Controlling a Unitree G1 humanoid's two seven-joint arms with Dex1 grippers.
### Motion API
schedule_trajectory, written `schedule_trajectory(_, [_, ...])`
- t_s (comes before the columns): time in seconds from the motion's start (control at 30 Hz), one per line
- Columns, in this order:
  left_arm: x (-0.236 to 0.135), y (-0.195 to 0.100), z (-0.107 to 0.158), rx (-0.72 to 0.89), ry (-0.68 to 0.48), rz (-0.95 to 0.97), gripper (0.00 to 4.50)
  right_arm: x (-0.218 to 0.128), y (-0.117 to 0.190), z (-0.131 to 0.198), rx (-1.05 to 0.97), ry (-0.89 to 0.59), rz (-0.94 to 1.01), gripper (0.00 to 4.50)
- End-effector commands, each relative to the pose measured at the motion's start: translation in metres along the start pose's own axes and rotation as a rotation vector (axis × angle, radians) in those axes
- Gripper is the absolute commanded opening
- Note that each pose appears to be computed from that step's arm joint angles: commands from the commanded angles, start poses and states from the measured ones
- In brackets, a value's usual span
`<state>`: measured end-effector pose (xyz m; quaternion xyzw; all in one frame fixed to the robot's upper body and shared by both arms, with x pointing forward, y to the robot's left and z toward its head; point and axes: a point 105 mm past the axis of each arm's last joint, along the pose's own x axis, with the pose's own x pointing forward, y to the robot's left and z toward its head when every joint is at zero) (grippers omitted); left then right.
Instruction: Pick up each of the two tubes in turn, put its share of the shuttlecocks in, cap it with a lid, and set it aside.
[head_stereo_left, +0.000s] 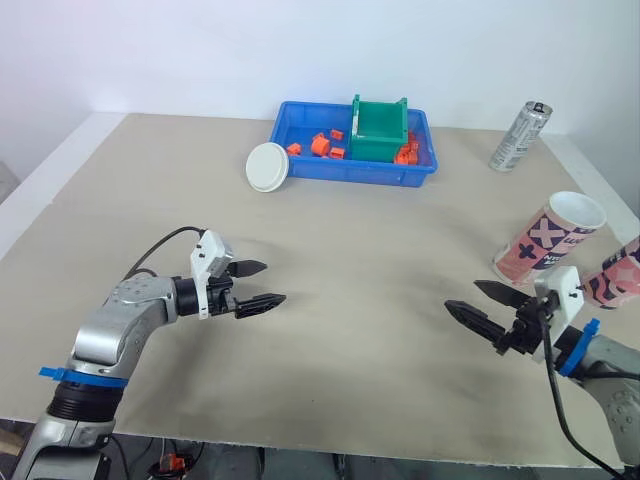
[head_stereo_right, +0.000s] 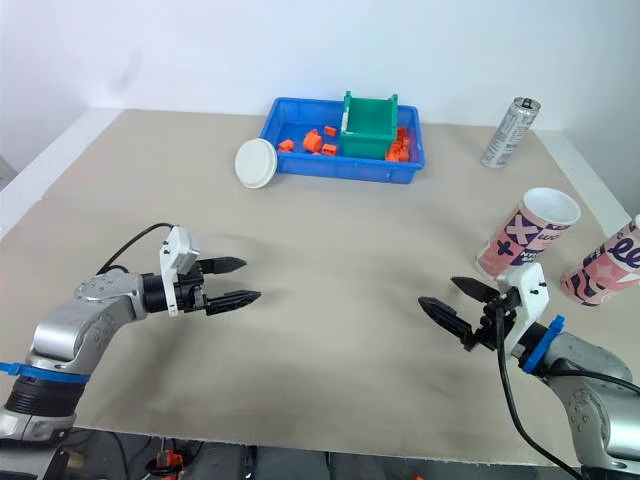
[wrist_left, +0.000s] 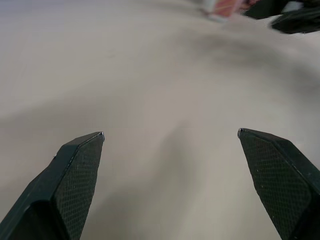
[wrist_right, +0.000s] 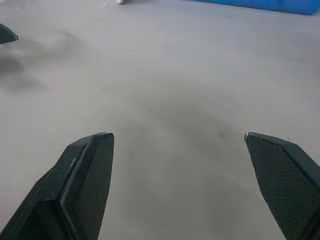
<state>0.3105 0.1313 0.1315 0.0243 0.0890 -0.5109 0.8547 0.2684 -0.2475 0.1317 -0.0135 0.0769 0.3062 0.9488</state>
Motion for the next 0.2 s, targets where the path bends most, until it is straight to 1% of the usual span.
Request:
schedule_trajectory(0.03, [-0.0140, 0.0090, 0.0146, 0.046, -0.068, 0.079, 4.50, 0.0037, -0.0006, 0.0008, -0.013, -0.016, -0.003, 4.47])
schedule_trajectory(0.2, [-0.0187, 0.0087, 0.0170, 0.004, -0.122, 0.095, 4.50, 0.0075, -0.0020, -0.0002, -0.013, -0.021, 0.001, 4.47])
